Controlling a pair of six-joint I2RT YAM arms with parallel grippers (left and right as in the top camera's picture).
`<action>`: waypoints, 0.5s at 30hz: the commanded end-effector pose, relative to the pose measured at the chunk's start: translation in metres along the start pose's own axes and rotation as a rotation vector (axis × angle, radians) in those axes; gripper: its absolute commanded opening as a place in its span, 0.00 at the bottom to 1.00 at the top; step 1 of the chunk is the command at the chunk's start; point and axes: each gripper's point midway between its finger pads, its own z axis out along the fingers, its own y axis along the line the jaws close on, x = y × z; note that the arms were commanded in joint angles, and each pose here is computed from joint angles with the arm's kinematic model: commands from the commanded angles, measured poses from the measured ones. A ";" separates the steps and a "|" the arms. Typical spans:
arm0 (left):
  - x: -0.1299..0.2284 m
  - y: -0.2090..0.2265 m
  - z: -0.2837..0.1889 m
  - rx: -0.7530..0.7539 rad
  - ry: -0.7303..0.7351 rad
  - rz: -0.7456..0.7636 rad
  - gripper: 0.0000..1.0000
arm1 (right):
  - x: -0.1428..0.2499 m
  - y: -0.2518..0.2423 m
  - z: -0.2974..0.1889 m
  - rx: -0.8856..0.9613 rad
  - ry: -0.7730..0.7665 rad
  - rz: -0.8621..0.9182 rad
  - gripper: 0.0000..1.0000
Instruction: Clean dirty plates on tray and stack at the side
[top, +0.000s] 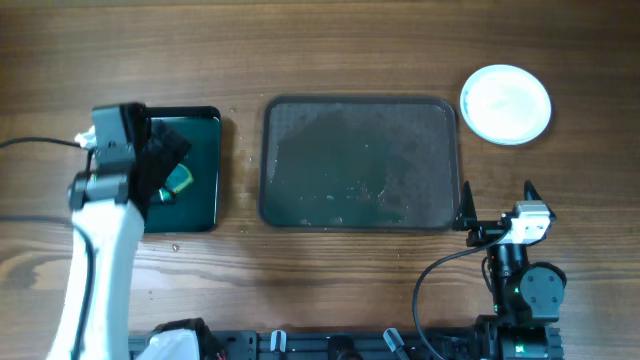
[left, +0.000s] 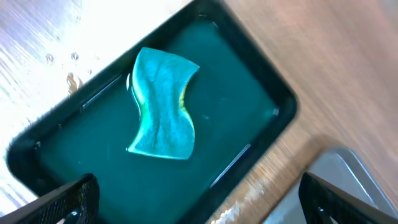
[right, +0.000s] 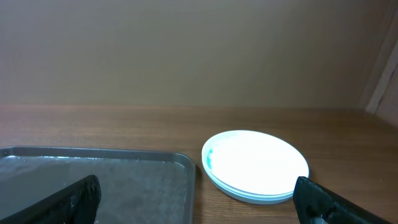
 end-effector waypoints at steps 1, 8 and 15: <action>0.012 0.002 -0.029 0.109 -0.113 0.217 1.00 | -0.002 0.000 0.000 0.000 -0.008 0.022 1.00; 0.045 0.015 -0.060 0.412 -0.405 0.208 1.00 | -0.001 0.000 0.000 0.000 -0.008 0.021 1.00; 0.062 0.010 -0.069 0.559 -0.523 0.300 1.00 | -0.002 0.000 0.000 0.000 -0.008 0.022 1.00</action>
